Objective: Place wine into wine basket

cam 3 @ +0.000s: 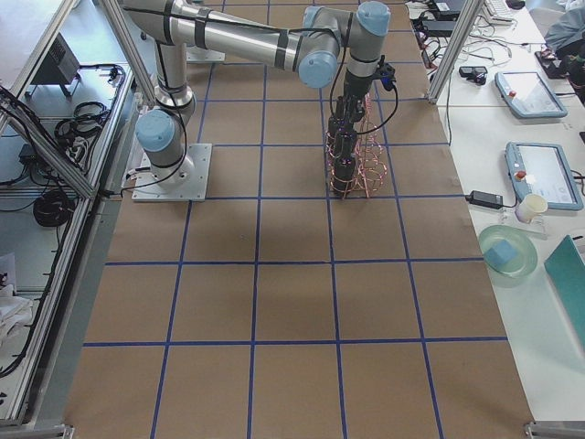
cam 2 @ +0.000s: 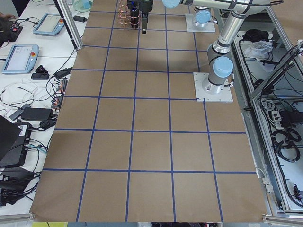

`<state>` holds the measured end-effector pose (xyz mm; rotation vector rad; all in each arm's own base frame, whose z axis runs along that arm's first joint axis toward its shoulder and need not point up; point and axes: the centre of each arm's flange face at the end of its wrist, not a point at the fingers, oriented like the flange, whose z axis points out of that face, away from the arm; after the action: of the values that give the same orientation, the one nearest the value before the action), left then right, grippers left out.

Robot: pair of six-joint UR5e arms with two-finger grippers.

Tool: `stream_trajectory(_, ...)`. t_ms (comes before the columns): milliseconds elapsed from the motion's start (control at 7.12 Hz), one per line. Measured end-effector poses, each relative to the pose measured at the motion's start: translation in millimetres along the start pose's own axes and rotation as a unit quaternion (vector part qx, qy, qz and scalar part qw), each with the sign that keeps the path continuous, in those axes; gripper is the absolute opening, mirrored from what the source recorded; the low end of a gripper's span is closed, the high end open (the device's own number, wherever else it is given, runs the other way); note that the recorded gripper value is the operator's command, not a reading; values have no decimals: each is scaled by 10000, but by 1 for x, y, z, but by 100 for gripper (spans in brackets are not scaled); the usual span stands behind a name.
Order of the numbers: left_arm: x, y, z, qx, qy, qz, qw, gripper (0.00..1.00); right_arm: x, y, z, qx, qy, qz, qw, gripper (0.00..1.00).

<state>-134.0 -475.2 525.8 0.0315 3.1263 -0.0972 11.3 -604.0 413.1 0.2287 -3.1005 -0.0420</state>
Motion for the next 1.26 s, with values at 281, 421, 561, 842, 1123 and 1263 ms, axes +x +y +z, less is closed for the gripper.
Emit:
stream_trajectory(281, 0, 0, 1, -11, -16, 1, 10000, 100, 0, -1, 9, -51, -13, -25, 10000, 21)
stream_trajectory(421, 0, 1, 1, -11, -27, 1, 10000, 100, 0, -1, 12, -70, -18, -25, 10000, 66)
stream_trajectory(561, -1, 1, 1, -10, -30, 0, 10000, 100, 0, -2, 14, -60, -14, -8, 10000, 93)
stream_trajectory(842, -1, 1, 1, -8, -32, -5, 10000, 100, 1, -2, 2, 157, 61, 53, 9998, 100)
stream_trajectory(1123, -1, 0, 0, -3, -29, -6, 10000, 100, -8, 32, -62, 554, 240, 188, 9980, 100)
stream_trajectory(1263, -1, 0, 0, -2, -28, -6, 10000, 100, -18, 63, -101, 670, 263, 308, 9969, 100)
